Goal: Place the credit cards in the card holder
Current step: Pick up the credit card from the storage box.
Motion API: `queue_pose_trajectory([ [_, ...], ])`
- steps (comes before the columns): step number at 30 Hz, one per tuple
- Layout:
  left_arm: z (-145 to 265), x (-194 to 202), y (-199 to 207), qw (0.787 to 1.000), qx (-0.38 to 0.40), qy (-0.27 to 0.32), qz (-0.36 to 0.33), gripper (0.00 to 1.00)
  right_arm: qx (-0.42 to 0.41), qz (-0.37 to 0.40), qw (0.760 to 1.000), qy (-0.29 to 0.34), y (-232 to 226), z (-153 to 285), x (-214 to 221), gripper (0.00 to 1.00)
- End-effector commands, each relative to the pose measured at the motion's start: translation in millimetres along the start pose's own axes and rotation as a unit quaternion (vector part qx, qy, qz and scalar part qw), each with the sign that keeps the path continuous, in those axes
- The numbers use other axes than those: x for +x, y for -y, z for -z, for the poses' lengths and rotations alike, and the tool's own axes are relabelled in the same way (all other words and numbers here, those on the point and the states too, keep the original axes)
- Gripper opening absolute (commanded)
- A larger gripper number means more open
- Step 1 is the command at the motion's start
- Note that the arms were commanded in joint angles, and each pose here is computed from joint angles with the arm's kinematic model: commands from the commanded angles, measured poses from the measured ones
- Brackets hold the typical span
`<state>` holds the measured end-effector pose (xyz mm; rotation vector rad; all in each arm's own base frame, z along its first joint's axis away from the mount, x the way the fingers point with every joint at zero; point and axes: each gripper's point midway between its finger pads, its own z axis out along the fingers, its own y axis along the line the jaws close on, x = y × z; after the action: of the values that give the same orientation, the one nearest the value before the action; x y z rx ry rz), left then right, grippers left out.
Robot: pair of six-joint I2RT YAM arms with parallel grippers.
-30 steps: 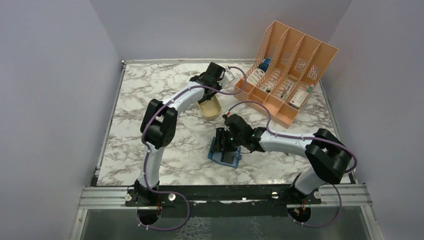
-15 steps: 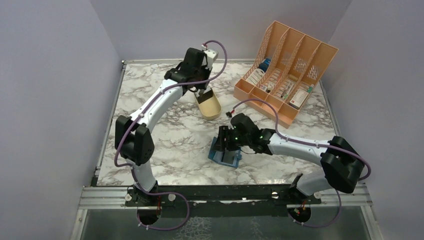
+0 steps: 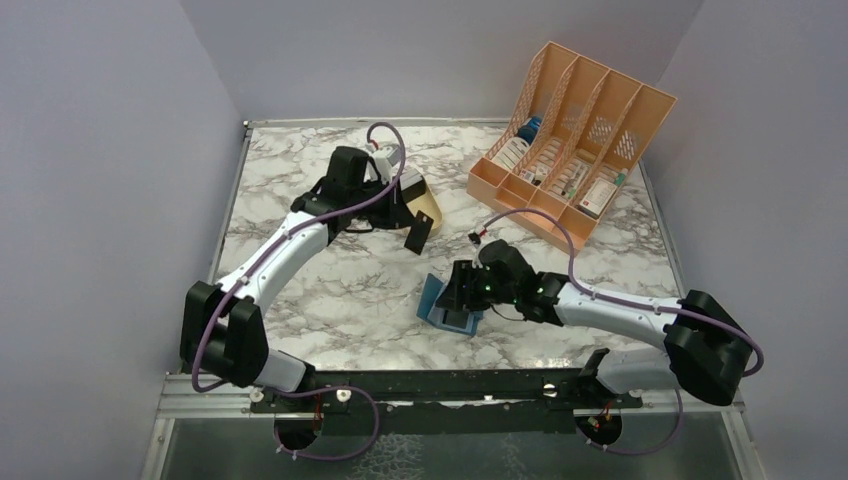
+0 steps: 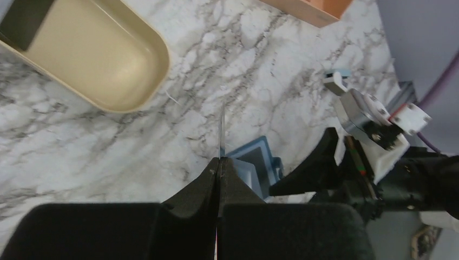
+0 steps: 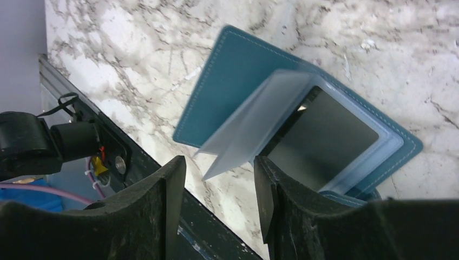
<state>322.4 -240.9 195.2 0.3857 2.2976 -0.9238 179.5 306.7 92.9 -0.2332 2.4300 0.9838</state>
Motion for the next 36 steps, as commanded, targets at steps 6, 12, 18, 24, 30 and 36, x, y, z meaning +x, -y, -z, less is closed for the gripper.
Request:
queue_pose_trajectory([
  [6, 14, 42, 51, 0.981, 0.170, -0.008, 0.096, 0.00, -0.046, -0.003, 0.999, 0.009, -12, -12, 1, 0.54],
  [12, 5, 59, 41, 0.980, 0.159, -0.021, 0.119, 0.00, -0.115, 0.052, 0.992, 0.026, -33, -14, -4, 0.57],
  [18, -1, 64, 30, 0.982, 0.135, -0.023, 0.127, 0.00, -0.119, 0.069, 0.990, 0.028, -35, -23, -8, 0.58],
  [24, -8, 76, 25, 0.980, 0.133, -0.033, 0.146, 0.00, -0.112, 0.061, 0.992, 0.012, -23, -39, 5, 0.58],
  [30, -24, 98, 24, 0.980, 0.122, -0.054, 0.150, 0.00, -0.107, 0.082, 0.991, 0.012, -16, -42, 10, 0.58],
  [36, -37, 123, 12, 0.978, 0.106, -0.082, 0.161, 0.00, -0.090, 0.093, 0.991, 0.022, -6, -34, 12, 0.58],
])
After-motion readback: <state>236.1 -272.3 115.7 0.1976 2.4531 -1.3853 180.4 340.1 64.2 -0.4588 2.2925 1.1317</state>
